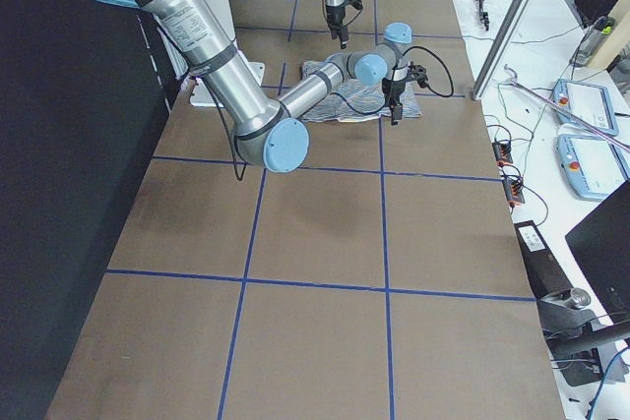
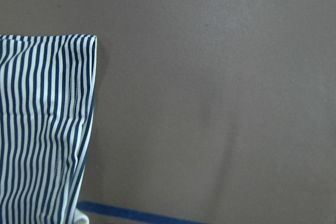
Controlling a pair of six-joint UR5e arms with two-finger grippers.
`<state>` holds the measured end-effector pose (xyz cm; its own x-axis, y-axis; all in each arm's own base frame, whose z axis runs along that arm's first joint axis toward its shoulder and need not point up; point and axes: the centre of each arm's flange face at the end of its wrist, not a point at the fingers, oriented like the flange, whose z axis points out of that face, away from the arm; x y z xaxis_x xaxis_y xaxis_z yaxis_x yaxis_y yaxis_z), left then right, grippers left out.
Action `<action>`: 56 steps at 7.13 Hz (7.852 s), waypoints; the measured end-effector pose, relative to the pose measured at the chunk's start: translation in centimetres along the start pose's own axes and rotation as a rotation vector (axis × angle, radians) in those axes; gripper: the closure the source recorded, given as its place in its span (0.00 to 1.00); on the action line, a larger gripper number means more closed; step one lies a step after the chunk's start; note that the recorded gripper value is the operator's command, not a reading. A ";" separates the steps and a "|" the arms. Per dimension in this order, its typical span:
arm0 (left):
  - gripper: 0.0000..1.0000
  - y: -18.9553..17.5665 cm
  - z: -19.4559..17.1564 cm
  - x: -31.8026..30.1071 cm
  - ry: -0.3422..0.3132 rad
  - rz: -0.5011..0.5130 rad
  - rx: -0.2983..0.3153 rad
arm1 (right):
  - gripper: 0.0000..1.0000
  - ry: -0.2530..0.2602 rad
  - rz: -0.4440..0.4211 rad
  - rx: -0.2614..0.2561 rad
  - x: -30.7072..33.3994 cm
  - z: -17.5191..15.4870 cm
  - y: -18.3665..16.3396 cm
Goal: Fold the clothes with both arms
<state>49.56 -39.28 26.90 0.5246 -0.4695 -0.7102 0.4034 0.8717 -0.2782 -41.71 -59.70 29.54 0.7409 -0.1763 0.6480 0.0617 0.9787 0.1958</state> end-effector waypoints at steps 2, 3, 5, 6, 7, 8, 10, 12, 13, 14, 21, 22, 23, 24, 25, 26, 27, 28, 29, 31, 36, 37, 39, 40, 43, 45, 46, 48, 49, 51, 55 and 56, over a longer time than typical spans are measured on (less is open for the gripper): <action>0.00 7.1 2.7 -0.5 -0.081 -0.108 -0.023 | 0.00 -0.015 0.035 -0.017 -0.4 -1.8 1.7; 0.01 9.1 3.8 -0.8 -0.105 -0.135 -0.028 | 0.00 -0.020 0.045 -0.022 -0.6 -2.0 2.0; 0.21 10.9 4.8 -1.3 -0.124 -0.157 -0.030 | 0.00 -0.021 0.050 -0.025 -0.7 -2.0 2.1; 0.38 11.4 4.9 -1.3 -0.126 -0.167 -0.033 | 0.00 -0.021 0.050 -0.026 -0.7 -1.9 2.2; 0.53 11.5 4.9 -1.3 -0.126 -0.171 -0.030 | 0.00 -0.020 0.051 -0.026 -0.6 -1.9 2.2; 0.74 11.5 4.9 -1.2 -0.122 -0.174 -0.022 | 0.00 -0.019 0.052 -0.027 -0.5 -1.8 2.2; 1.00 11.2 4.9 -1.1 -0.117 -0.176 -0.012 | 0.00 -0.017 0.053 -0.029 -0.3 -1.6 2.3; 1.00 10.5 4.5 -0.9 -0.109 -0.183 -0.005 | 0.00 -0.014 0.054 -0.032 -0.2 -1.4 2.4; 1.00 10.0 4.2 -0.8 -0.102 -0.186 -0.001 | 0.00 -0.013 0.055 -0.032 -0.2 -1.4 2.4; 1.00 9.5 3.7 -0.6 -0.092 -0.186 0.001 | 0.00 -0.013 0.056 -0.031 -0.2 -1.4 2.4; 1.00 10.0 1.6 -0.6 -0.057 -0.119 -0.023 | 0.00 -0.115 0.537 -0.096 -12.1 -1.7 16.9; 1.00 10.0 1.4 -0.7 -0.055 -0.118 -0.024 | 0.00 -0.102 0.644 -0.080 -14.8 -0.8 20.1; 1.00 10.0 1.3 -0.7 -0.051 -0.117 -0.026 | 0.00 -0.091 0.733 -0.063 -16.7 0.1 22.3; 1.00 10.1 1.0 -0.6 -0.047 -0.117 -0.028 | 0.00 -0.079 0.809 -0.048 -18.1 1.0 24.1; 1.00 10.1 1.0 -0.6 -0.045 -0.116 -0.028 | 0.00 -0.060 0.863 -0.032 -18.8 2.1 24.9; 1.00 10.1 0.9 -0.6 -0.044 -0.116 -0.028 | 0.00 -0.032 0.895 -0.022 -19.2 3.7 25.3; 1.00 10.1 0.9 -0.5 -0.043 -0.116 -0.029 | 0.00 -0.015 0.909 -0.019 -19.6 4.7 25.3; 1.00 10.1 0.7 -0.5 -0.040 -0.116 -0.029 | 0.00 -0.003 0.914 -0.019 -19.8 5.4 25.4; 1.00 10.2 0.4 -0.5 -0.034 -0.115 -0.031 | 0.00 0.005 0.916 -0.020 -20.1 5.9 25.4; 1.00 10.2 -0.1 -0.4 -0.024 -0.114 -0.034 | 0.00 0.011 0.934 -0.021 -21.5 6.4 24.8; 1.00 10.3 -0.4 -0.3 -0.019 -0.113 -0.036 | 0.00 0.035 0.946 -0.026 -21.2 7.1 24.9; 1.00 10.3 -0.4 -0.3 -0.018 -0.113 -0.036 | 0.00 0.040 0.946 -0.027 -21.0 7.3 25.0; 1.00 10.3 -0.4 -0.3 -0.018 -0.113 -0.036 | 0.58 0.047 0.945 -0.027 -20.8 7.5 25.1; 1.00 10.3 -0.4 -0.3 -0.017 -0.113 -0.036 | 1.00 0.048 0.948 -0.027 -20.8 7.6 25.1; 1.00 10.3 -0.5 -0.2 -0.016 -0.113 -0.036 | 1.00 0.049 0.946 -0.031 -21.1 7.6 25.5; 1.00 10.3 -0.5 -0.2 -0.015 -0.113 -0.036 | 1.00 0.042 0.944 -0.034 -21.3 7.3 25.6; 1.00 10.3 -0.5 -0.2 -0.015 -0.113 -0.035 | 1.00 0.036 0.945 -0.033 -21.4 7.0 25.4; 1.00 10.2 -0.5 -0.2 -0.016 -0.114 -0.035 | 1.00 0.030 0.945 -0.033 -21.5 6.7 25.3; 1.00 10.3 -0.5 -0.2 -0.016 -0.114 -0.036 | 1.00 0.028 0.946 -0.032 -21.5 6.6 25.2; 1.00 10.3 -0.6 -0.1 -0.014 -0.113 -0.037 | 1.00 0.021 0.948 -0.032 -21.6 6.3 25.1; 1.00 10.7 -0.7 -0.2 -0.013 -0.107 -0.042 | 1.00 -0.029 0.944 -0.046 -20.9 3.7 25.5; 1.00 11.9 -1.0 -0.5 -0.020 -0.094 -0.054 | 1.00 -0.046 0.939 -0.055 -20.4 2.7 26.2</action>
<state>53.30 -28.54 23.27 0.5016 -0.5520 -0.6661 0.4109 0.8296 -0.3780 -57.06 -30.77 23.46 0.4765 0.6843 0.5519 -0.5149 0.7261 -0.4558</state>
